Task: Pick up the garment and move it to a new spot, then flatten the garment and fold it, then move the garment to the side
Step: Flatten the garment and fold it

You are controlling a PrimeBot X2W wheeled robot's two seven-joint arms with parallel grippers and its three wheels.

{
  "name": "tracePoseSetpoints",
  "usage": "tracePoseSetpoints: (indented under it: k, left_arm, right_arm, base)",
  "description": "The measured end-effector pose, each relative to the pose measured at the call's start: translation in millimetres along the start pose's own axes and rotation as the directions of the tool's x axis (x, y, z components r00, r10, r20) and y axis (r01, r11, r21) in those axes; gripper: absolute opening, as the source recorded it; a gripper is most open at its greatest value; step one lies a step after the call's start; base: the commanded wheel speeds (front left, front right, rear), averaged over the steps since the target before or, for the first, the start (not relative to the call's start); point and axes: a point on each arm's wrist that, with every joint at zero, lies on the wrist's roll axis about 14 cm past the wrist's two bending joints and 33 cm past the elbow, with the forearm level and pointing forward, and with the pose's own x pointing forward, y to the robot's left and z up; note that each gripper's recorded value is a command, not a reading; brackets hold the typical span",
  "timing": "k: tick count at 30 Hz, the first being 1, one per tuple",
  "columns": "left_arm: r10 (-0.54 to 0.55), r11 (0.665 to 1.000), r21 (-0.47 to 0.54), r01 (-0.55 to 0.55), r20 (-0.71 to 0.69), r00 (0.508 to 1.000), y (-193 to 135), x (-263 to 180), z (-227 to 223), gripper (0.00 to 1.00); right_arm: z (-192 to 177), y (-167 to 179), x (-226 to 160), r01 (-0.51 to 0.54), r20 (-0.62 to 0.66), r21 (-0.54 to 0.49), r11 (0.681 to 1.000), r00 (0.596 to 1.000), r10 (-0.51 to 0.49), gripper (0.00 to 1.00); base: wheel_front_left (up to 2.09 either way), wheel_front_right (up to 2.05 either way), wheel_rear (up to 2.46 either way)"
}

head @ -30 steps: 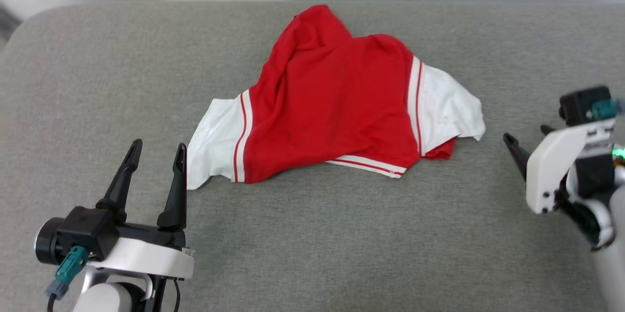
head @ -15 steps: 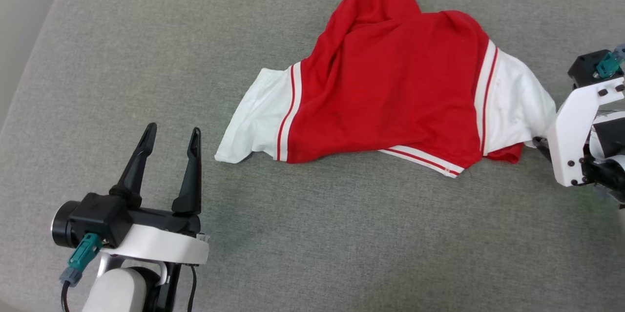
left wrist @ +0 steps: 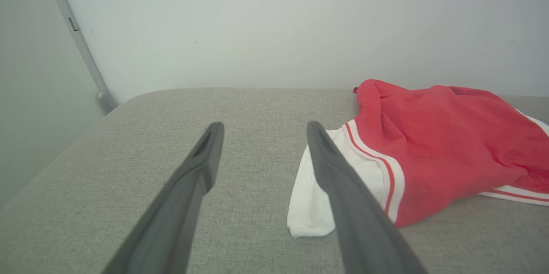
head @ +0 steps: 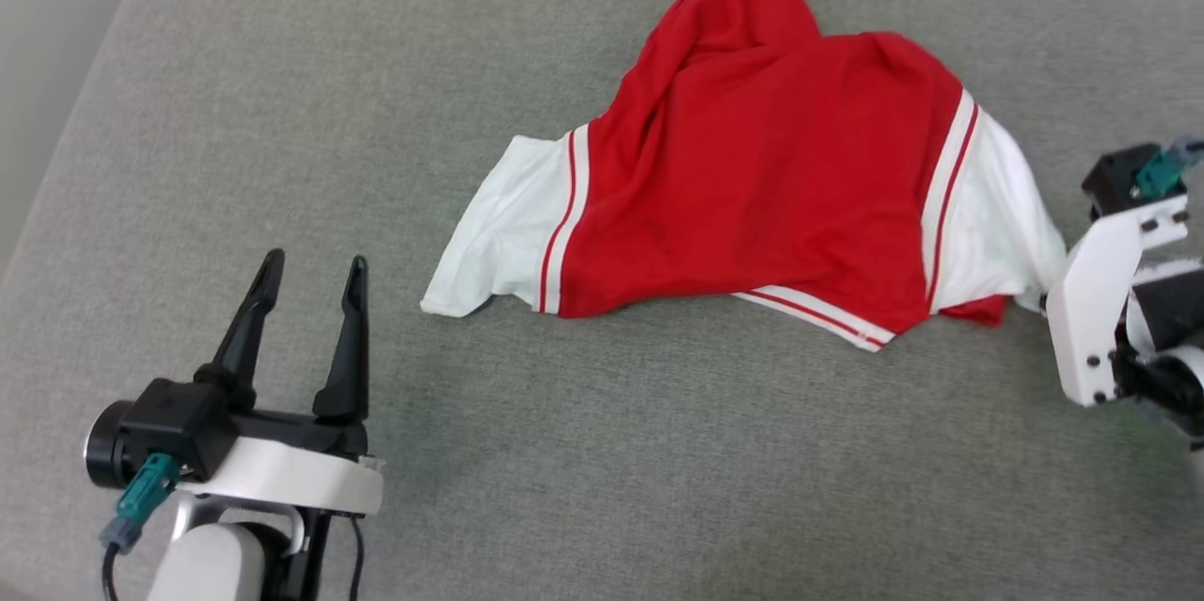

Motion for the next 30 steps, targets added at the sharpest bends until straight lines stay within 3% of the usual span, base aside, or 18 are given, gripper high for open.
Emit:
tracePoseSetpoints:
  k: [9, 15, 20, 23, 30]
  left_arm:
    - [-0.057, 0.998, 0.01, 0.058, -0.031, 0.998, -1, 4, -3, 1.0]
    - [-0.155, 0.988, -0.014, 0.156, -0.226, 0.962, -9, 25, -25, 1.0]
    - [-0.238, 0.971, -0.082, 0.227, -0.486, 0.841, -20, 32, -62, 1.0]
    - [-0.286, 0.955, -0.118, 0.274, -0.619, 0.731, -30, 29, -82, 1.0]
    - [-0.314, 0.933, -0.149, 0.329, -0.784, 0.536, -36, 21, -107, 1.0]
  right_arm:
    - [-47, -24, -43, 0.056, 0.045, 0.04, 0.998, 0.997, -0.058, 0.0]
    - [-76, -45, -66, 0.121, 0.044, 0.077, 0.99, 0.991, -0.125, 0.0]
    - [-88, -56, -69, 0.161, 0.029, 0.089, 0.983, 0.986, -0.164, 0.0]
    - [-92, -60, -67, 0.175, 0.019, 0.094, 0.98, 0.984, -0.178, 0.0]
    - [-99, -61, -61, 0.175, 0.011, 0.117, 0.978, 0.984, -0.178, 0.0]
  base:
    - [0.0, 0.0, 0.0]
    - [0.0, 0.0, 0.0]
    - [0.0, 0.0, 0.0]
    - [0.0, 0.0, 0.0]
    - [0.0, 0.0, 0.0]
